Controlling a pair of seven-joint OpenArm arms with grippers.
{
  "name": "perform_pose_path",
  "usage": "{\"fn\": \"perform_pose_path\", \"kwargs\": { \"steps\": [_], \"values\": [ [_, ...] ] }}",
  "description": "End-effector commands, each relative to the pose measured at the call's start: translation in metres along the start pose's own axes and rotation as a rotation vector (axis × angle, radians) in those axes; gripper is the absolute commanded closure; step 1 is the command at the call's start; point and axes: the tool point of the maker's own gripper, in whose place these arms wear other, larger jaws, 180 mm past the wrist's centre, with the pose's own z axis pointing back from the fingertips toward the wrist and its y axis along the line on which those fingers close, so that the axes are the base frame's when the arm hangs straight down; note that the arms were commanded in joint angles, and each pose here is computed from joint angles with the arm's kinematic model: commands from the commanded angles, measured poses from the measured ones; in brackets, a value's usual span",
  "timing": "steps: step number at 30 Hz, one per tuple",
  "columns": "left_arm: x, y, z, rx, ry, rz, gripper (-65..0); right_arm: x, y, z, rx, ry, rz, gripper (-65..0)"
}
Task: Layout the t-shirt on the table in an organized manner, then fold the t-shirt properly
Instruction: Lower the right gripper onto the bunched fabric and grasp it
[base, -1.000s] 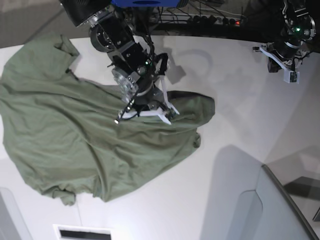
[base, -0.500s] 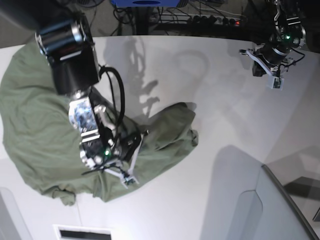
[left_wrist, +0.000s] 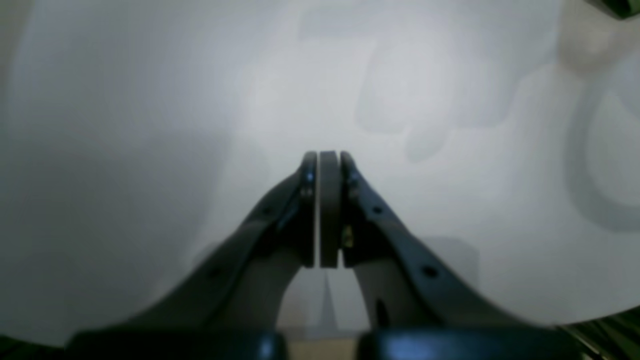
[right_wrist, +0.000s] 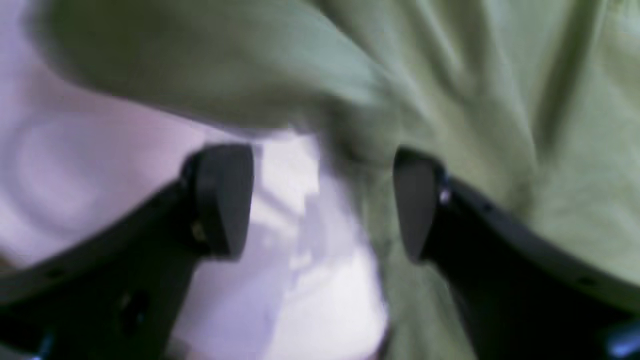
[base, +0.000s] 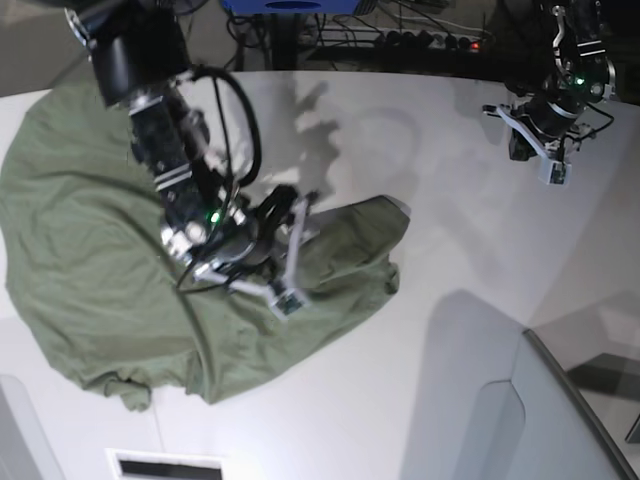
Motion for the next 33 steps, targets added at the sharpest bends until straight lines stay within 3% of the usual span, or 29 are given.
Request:
{"fn": "perform_pose_path", "kwargs": {
  "steps": [1, 5, 10, 14, 23, 31, 33],
  "values": [
    [0.01, 0.005, 0.003, 0.009, -0.033, -0.01, 0.0, 0.007, 0.012, 0.003, 0.02, -0.019, 0.019, -41.7],
    [0.01, 0.006, 0.003, 0.01, -0.033, -0.009, 0.0, -0.012, 0.066, -0.003, 0.118, -0.009, 0.089, -41.0],
    [0.009, 0.006, 0.004, 0.01, -0.032, -0.009, 0.0, -0.03, 0.087, -0.024, 0.171, 0.034, 0.079, -41.1],
    [0.007, 0.006, 0.004, 0.009, -0.027, -0.009, 0.0, -0.034, 0.083, -0.041, 0.18, 0.016, 0.01, -41.1],
    [0.0, 0.005, 0.006, 0.008, -0.014, -0.009, 0.0, -0.006, 0.07, -0.06, 0.305, -0.058, -0.237, -41.0],
    [0.0, 0.005, 0.006, 0.008, -0.014, -0.009, 0.0, 0.001, 0.066, -0.068, 0.296, -0.107, -0.272, -40.8],
    [-0.001, 0.005, 0.006, 0.008, -0.012, -0.009, 0.0, -0.001, 0.067, -0.07, 0.297, -0.109, -0.279, -36.8]
  ]
}}
